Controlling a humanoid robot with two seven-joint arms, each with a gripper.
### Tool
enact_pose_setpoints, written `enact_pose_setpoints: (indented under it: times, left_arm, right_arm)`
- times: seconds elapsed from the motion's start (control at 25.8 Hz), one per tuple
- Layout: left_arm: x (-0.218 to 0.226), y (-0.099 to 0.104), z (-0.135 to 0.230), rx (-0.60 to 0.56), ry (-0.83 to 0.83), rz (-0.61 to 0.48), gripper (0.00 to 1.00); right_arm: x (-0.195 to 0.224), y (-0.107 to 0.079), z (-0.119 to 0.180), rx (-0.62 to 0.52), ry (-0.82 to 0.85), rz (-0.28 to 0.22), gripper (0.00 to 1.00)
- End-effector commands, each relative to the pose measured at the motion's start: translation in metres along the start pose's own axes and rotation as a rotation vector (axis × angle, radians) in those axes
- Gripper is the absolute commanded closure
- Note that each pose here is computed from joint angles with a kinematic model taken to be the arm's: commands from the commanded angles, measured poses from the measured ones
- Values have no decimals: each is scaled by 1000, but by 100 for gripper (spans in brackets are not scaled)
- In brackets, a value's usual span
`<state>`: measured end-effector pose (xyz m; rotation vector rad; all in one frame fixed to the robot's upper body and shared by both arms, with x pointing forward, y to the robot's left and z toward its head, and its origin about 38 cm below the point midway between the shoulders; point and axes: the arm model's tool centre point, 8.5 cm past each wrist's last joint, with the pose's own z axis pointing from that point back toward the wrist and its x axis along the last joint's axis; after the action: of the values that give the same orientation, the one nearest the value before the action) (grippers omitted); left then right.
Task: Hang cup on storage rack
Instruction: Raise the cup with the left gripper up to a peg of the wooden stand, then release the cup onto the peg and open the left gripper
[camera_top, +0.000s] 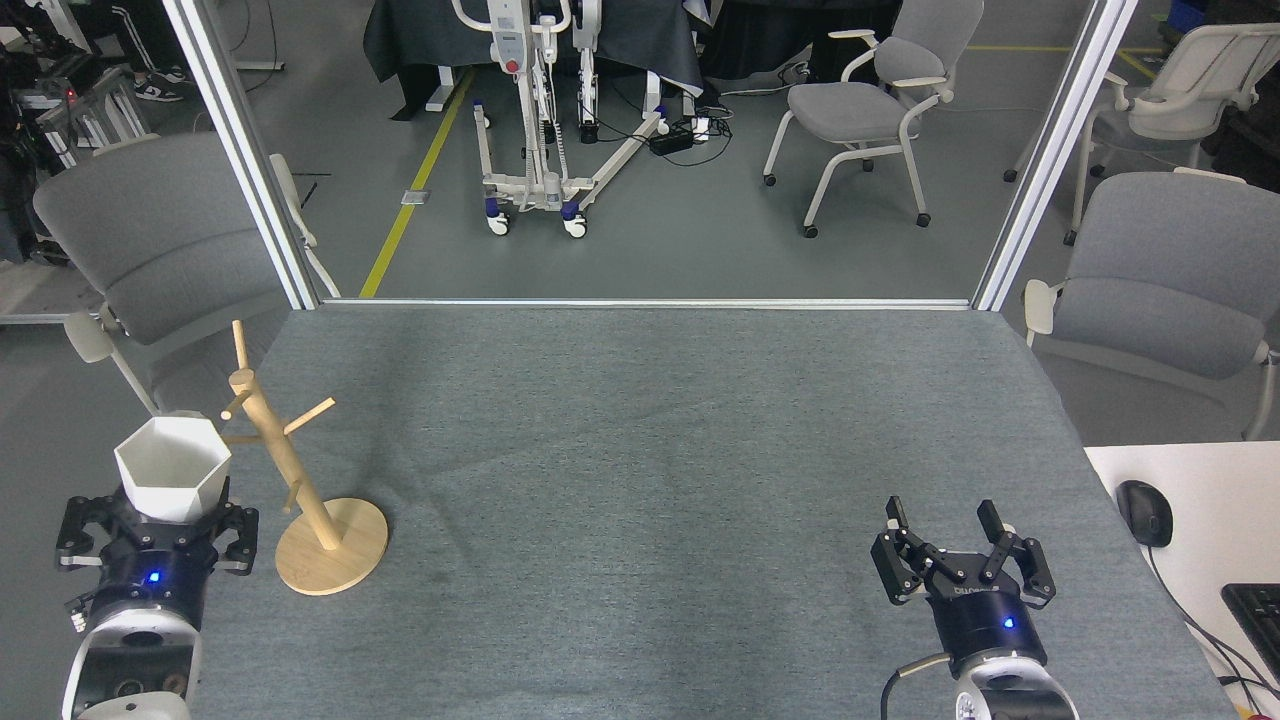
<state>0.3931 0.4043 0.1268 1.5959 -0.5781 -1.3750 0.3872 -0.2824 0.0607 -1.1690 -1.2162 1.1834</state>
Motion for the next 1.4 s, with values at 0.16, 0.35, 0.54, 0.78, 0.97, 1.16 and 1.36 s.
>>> enact_pose_setpoints:
  times: [0.16,0.35,0.54,0.78,0.97,1.16,1.36]
  left_arm:
    - [17,2,0,3,-36,-32,100]
    - [28,-8,4,-23,-62,-27,100]
    - [39,-17,5,-55,-79,-8,21]
    - [50,-27,6,-83,-94,14,3]
    - [65,-32,9,-98,-117,45,2]
    - [90,-48,12,-156,-170,83,2]
    - [125,-47,23,-161,-221,154,2]
  right_arm:
    - [0,-1,-1,-1,1,0,0]
    - [0,-1,-1,-1,-1,0,0]
    - [0,-1,-1,-1,-1,0,0]
    - [0,-1,-1,-3,-1,0,0]
    - [0,-2,-2,-4,2,-1,0]
    - [0,-1,-1,-3,1,1,0]
    - [0,-2,-2,-3,1,0,0]
